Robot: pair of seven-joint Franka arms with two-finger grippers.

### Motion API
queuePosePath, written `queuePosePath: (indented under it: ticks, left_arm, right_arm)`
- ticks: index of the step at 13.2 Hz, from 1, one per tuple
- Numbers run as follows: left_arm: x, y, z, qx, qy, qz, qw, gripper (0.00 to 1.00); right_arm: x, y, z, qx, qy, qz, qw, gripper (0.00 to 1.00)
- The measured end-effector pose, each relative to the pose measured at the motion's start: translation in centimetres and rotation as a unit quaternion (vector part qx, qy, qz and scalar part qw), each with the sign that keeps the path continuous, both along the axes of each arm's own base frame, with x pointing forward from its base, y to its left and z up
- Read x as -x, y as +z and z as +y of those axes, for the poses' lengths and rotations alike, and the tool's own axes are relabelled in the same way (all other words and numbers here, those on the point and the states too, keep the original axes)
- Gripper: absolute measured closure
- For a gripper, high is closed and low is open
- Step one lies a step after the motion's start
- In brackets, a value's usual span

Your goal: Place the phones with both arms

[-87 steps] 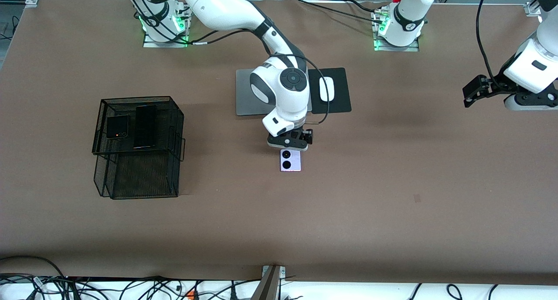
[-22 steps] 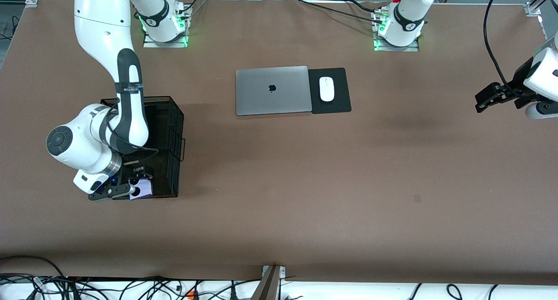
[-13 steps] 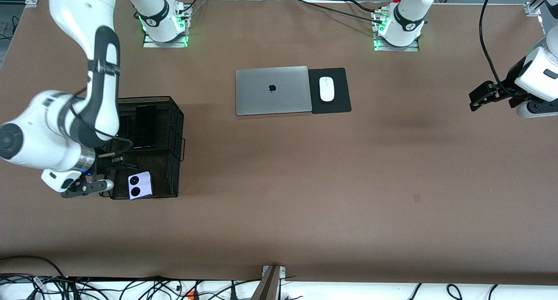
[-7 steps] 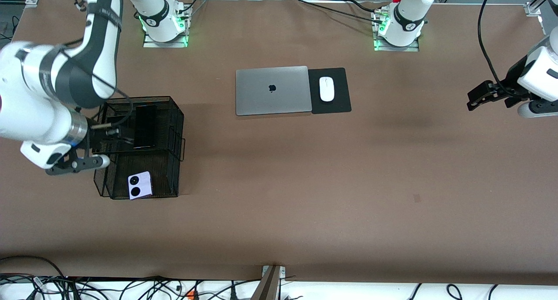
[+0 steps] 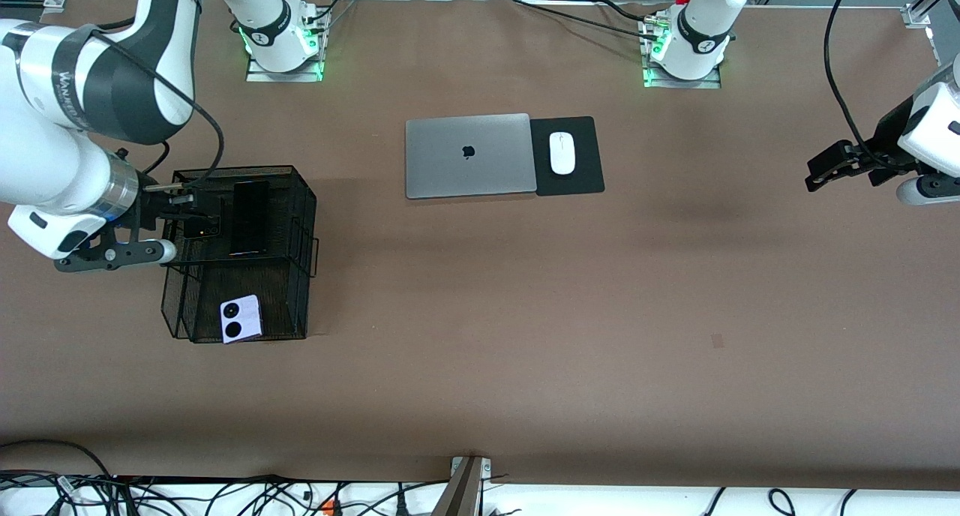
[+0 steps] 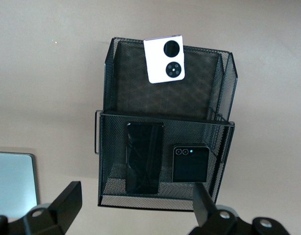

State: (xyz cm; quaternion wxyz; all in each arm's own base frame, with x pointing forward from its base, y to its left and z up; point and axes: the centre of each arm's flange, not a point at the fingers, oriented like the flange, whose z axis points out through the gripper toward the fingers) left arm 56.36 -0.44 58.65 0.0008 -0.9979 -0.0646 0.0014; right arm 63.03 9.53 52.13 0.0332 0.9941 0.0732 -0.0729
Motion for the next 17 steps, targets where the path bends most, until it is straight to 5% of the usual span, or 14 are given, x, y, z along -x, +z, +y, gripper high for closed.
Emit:
queuePosePath:
  ticks: [7, 17]
  left_arm:
    - [0.0, 0.0, 0.0, -0.001, 0.0, 0.001, 1.0, 0.0]
    - [0.1, 0.0, 0.0, -0.004, -0.002, 0.004, 1.0, 0.0]
  right_arm:
    - [1.8, 2.6, -2.8, -0.011, -0.009, 0.001, 1.0, 0.0]
    - [5.6, 5.9, -11.9, -0.017, -0.062, -0.035, 0.997, 0.0]
